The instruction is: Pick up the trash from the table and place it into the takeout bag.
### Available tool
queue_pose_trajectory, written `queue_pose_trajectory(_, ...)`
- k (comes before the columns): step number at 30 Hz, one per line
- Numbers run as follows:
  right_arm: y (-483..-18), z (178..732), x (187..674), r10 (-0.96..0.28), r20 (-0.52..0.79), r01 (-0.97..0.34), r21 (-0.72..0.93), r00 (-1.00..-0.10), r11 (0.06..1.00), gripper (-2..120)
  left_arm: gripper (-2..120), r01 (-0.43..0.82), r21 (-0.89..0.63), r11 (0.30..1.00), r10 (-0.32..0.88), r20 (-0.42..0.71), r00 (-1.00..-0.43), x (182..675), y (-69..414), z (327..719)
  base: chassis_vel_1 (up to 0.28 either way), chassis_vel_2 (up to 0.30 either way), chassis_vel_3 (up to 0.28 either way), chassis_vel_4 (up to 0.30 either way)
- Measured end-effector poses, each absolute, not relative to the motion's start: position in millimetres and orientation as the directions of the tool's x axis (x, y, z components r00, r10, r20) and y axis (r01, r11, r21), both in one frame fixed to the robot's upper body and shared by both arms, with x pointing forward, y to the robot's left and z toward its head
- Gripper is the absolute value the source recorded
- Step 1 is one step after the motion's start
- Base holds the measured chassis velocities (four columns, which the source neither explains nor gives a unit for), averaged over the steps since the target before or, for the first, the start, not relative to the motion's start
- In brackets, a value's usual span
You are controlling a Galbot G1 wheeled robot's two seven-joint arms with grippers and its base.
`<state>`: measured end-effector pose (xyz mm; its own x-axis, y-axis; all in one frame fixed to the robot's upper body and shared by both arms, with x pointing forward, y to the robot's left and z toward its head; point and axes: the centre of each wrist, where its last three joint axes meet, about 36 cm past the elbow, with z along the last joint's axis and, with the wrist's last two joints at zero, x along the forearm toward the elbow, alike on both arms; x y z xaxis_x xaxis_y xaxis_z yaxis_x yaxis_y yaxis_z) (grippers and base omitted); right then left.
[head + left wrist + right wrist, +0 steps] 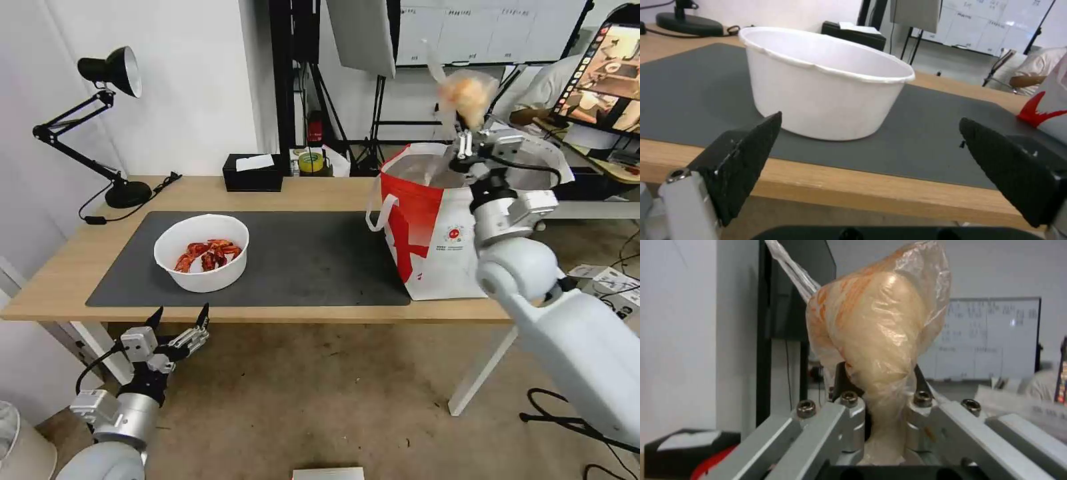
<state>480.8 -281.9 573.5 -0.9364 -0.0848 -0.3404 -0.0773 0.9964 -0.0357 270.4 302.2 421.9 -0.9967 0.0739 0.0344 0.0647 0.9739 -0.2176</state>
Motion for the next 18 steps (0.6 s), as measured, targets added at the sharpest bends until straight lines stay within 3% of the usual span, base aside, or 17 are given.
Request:
queue_pose_trajectory(10, -291.0, 575.2, 474.2, -0.060, -0.250, -0.055, -0.024, -0.966, 0.998, 13, 100, 0.074, -0.219, 0.973, 0.083, 0.030, -0.996, 269.3, 299.9, 424.5, 0.000, 0.000, 0.000, 0.000)
queue_pose_trajectory(12, -291.6, 577.0, 473.0, -0.060, -0.231, -0.054, -0.031, -0.971, 0.998, 25, 100, 0.080, -0.222, 0.972, 0.088, 0.026, -0.996, 267.4, 297.6, 427.1, 0.000, 0.000, 0.000, 0.000)
queue_pose_trajectory(18, -292.9, 578.9, 470.3, -0.061, -0.204, -0.055, -0.038, -0.977, 0.998, 47, 100, 0.094, -0.232, 0.968, 0.101, 0.020, -0.995, 266.9, 292.2, 430.0, 0.000, 0.000, 0.000, 0.000)
